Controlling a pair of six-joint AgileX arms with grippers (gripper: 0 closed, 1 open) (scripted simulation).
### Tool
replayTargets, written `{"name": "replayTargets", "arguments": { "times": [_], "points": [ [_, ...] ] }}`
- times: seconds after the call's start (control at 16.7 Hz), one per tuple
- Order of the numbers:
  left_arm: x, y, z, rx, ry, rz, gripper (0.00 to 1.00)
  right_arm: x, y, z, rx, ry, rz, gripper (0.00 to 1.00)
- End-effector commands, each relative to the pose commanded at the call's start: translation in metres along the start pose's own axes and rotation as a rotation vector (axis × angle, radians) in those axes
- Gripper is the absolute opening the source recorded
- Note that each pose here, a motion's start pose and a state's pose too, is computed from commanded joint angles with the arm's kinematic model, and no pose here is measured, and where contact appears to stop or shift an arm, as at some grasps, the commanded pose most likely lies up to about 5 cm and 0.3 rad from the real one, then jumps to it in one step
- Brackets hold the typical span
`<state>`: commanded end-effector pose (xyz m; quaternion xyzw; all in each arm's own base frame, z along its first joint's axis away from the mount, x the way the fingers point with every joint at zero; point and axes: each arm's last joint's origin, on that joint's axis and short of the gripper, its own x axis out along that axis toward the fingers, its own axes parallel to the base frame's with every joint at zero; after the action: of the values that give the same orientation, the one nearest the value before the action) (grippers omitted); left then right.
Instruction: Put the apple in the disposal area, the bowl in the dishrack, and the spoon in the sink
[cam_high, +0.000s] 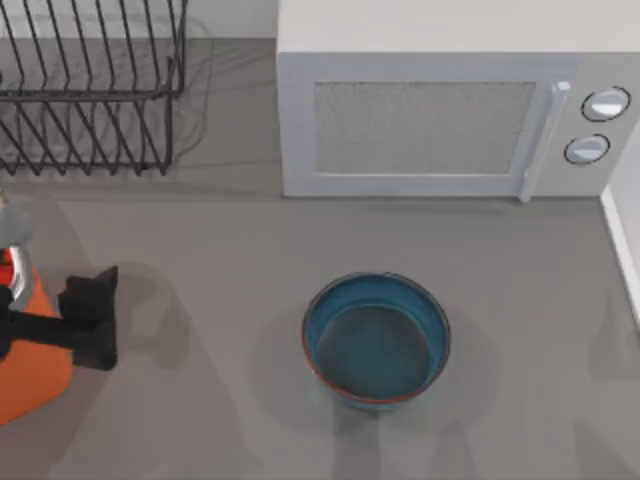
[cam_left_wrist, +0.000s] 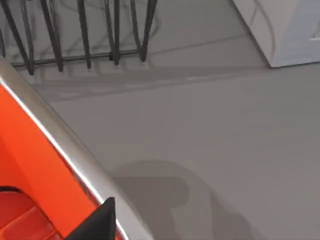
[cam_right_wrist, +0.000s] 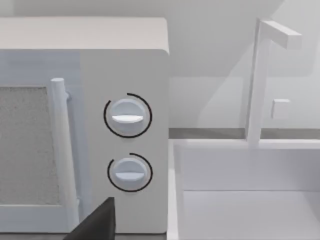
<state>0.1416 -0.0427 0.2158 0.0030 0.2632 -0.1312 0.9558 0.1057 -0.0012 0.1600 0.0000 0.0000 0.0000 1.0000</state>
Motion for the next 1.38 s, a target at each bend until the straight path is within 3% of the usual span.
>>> {"name": "replayTargets", "arguments": {
  "times": [0.3, 0.54, 0.96, 1.38],
  "points": [
    [0.044, -0.049, 0.051, 0.045, 0.416, -0.114, 1.00, 0.000, 0.000, 0.000, 0.000, 0.000, 0.000, 1.00],
    [0.091, -0.112, 0.079, 0.100, 0.703, -0.144, 1.00, 0.000, 0.000, 0.000, 0.000, 0.000, 0.000, 1.00],
    [0.161, -0.224, 0.089, 0.096, 0.998, -0.017, 1.00, 0.000, 0.000, 0.000, 0.000, 0.000, 0.000, 1.00],
    [0.190, -0.284, 0.091, -0.040, 1.062, 0.117, 1.00, 0.000, 0.000, 0.000, 0.000, 0.000, 0.000, 1.00]
  ]
}}
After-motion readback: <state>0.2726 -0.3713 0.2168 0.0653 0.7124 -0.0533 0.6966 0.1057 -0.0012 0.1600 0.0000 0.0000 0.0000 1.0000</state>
